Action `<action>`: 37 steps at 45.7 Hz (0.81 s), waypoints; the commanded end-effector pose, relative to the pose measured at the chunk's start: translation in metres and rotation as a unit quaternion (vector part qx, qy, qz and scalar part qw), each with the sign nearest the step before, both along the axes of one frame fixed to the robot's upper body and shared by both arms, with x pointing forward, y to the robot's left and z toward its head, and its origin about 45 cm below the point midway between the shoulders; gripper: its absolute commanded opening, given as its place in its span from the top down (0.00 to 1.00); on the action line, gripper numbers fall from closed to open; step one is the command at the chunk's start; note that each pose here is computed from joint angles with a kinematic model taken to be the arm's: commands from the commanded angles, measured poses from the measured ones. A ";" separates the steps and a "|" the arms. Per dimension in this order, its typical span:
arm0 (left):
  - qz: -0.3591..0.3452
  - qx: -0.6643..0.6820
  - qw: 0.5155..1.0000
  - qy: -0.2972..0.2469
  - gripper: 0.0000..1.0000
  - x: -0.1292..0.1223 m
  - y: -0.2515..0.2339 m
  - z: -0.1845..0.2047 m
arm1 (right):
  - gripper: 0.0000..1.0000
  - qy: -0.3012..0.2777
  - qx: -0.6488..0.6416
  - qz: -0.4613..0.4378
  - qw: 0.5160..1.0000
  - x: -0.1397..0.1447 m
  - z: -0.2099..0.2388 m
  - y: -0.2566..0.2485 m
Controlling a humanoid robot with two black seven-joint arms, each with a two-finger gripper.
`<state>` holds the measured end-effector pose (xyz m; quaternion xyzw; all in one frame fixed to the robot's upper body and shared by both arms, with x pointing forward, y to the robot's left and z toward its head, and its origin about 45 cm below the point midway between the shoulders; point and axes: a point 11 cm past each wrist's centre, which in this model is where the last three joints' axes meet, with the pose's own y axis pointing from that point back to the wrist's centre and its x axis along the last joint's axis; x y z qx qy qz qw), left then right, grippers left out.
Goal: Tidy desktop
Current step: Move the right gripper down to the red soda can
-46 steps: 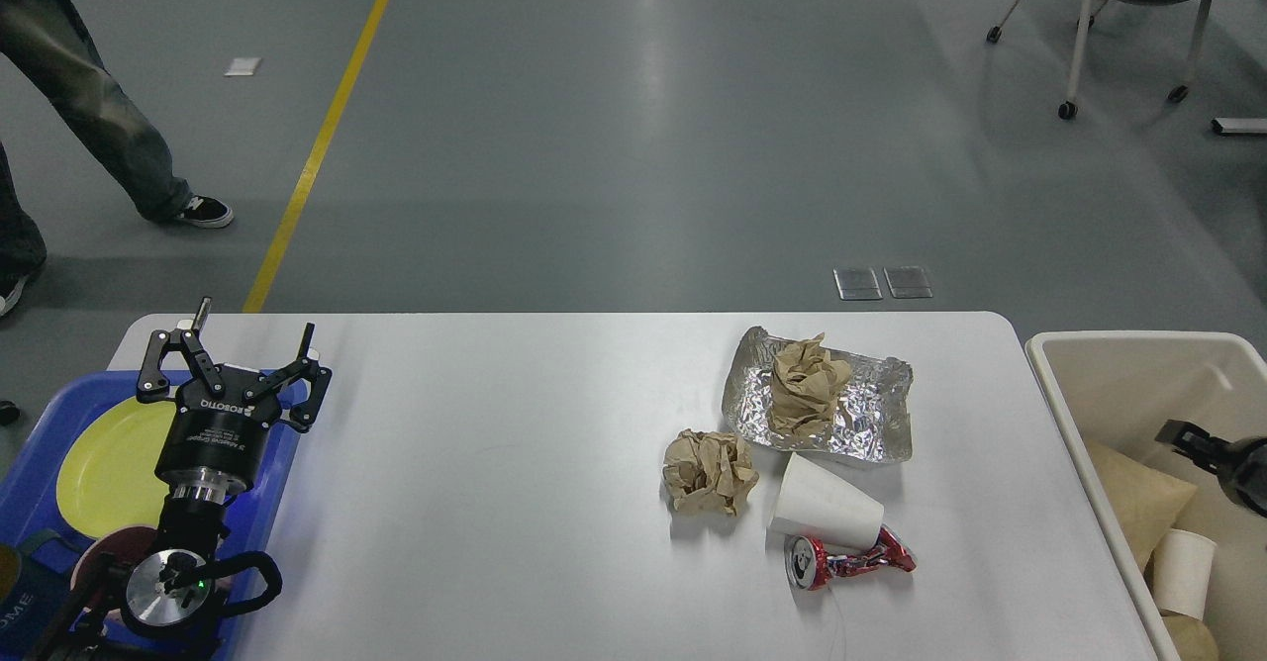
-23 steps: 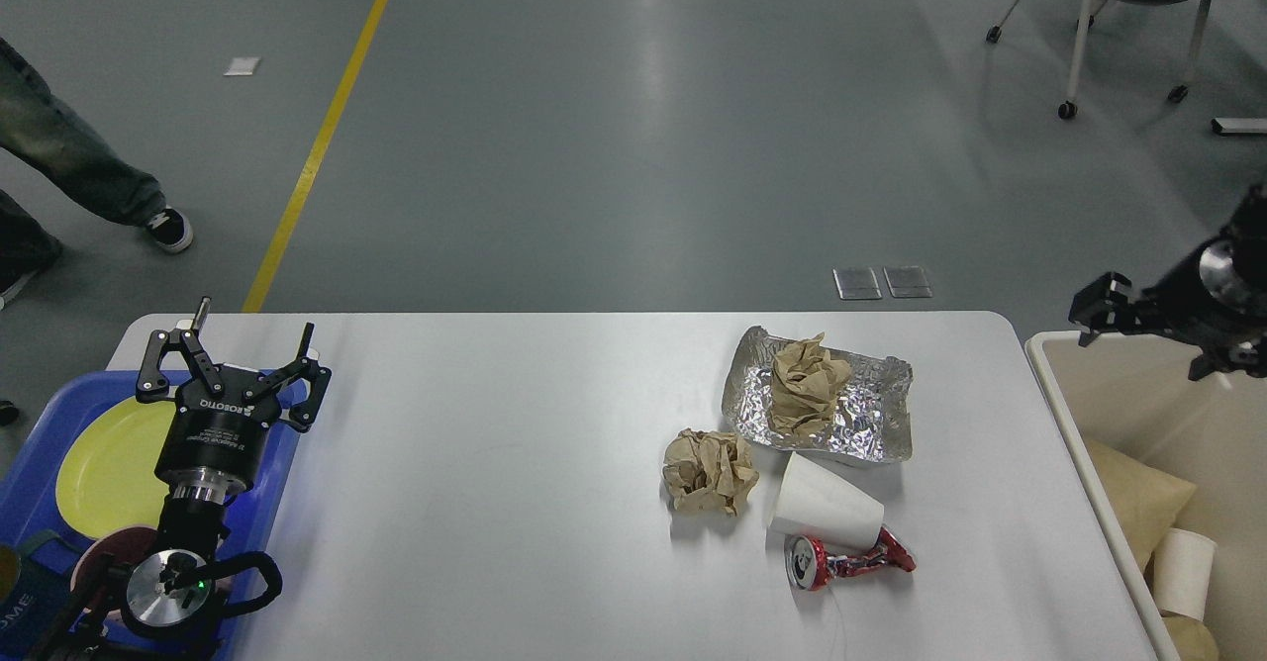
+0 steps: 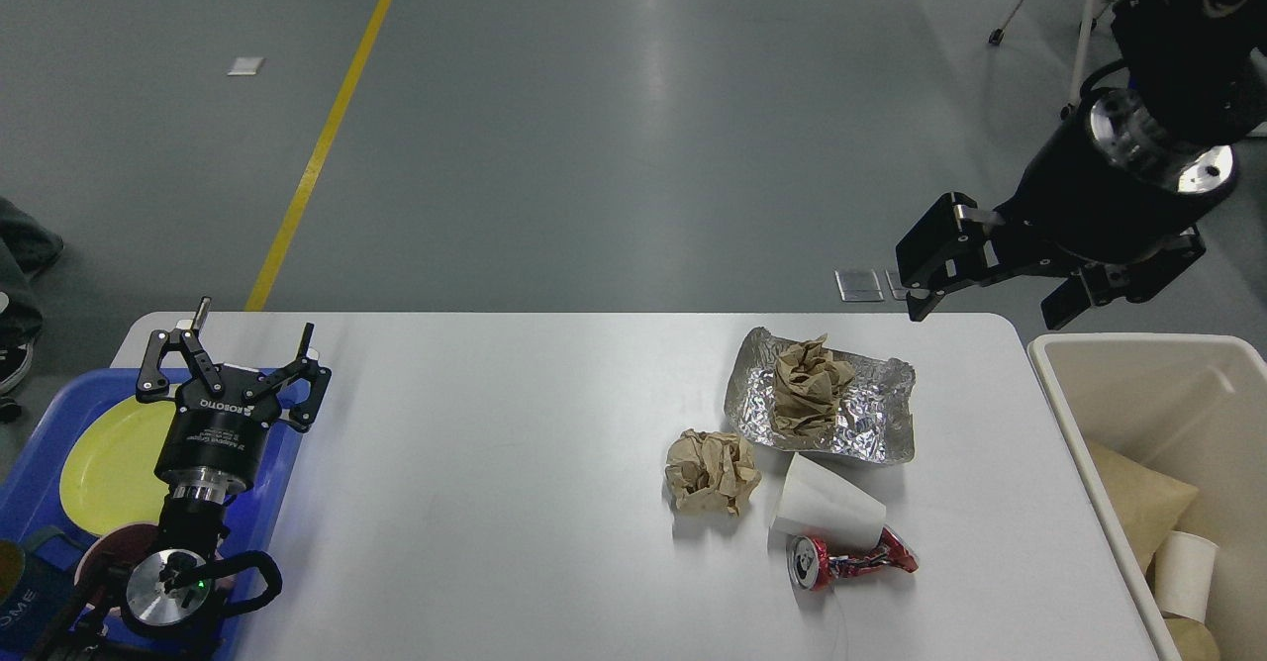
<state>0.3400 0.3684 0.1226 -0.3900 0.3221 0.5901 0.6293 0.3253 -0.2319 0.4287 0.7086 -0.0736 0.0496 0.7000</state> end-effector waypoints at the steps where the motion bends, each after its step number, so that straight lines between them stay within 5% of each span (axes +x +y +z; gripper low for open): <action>1: 0.000 0.000 1.000 0.000 0.04 0.000 0.000 0.000 | 0.00 0.006 0.004 0.007 1.000 -0.003 -0.004 0.005; 22: 0.000 0.000 1.000 0.000 0.04 0.000 0.000 0.000 | 0.00 0.023 0.012 0.016 1.000 0.001 -0.035 0.014; 37: 0.000 0.000 1.000 0.000 0.04 0.000 0.000 0.000 | 0.00 0.051 0.013 0.007 0.999 -0.002 -0.132 0.014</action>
